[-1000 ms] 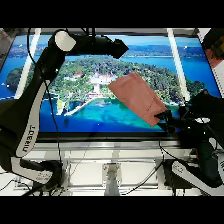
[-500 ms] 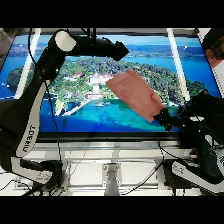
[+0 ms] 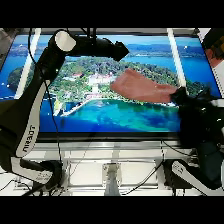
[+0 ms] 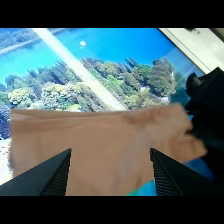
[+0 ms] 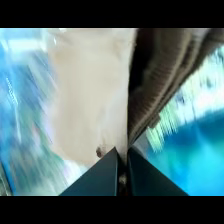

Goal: Fold the clothes and pants, and hang the long-sleeved shirts on hangers.

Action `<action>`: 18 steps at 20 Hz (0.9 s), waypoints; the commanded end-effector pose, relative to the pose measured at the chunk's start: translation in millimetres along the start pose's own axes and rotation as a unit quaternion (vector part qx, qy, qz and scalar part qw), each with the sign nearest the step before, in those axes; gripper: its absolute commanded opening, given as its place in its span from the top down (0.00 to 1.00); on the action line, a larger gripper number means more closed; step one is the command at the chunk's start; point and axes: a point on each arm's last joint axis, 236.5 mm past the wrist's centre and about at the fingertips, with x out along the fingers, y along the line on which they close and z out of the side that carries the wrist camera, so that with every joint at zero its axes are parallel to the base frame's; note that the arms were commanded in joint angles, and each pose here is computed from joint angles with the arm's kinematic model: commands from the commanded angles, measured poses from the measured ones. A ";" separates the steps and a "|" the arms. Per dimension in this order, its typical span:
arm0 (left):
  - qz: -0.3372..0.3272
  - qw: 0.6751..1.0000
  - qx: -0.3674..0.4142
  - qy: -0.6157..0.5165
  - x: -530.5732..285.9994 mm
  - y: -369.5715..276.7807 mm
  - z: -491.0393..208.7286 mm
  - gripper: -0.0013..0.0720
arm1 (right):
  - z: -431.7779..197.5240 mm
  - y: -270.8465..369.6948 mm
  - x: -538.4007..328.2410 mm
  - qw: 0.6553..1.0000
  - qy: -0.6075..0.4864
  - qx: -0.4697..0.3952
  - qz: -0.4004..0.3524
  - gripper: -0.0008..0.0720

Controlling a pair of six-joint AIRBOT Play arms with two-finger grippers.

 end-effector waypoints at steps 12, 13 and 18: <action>0.023 0.998 0.000 -0.056 -2.7 11.2 26.6 0.22 | 60.8 -150.9 -325.1 0.910 -0.234 0.194 -0.283 0.98; 0.023 0.998 0.000 -0.057 -2.8 11.5 27.3 0.22 | 38.9 -166.8 -338.4 0.895 -0.215 0.211 -0.330 0.98; 0.025 0.998 0.009 -0.058 -2.7 12.1 28.0 0.22 | -4.5 -182.5 -346.8 0.876 -0.147 0.246 -0.387 0.94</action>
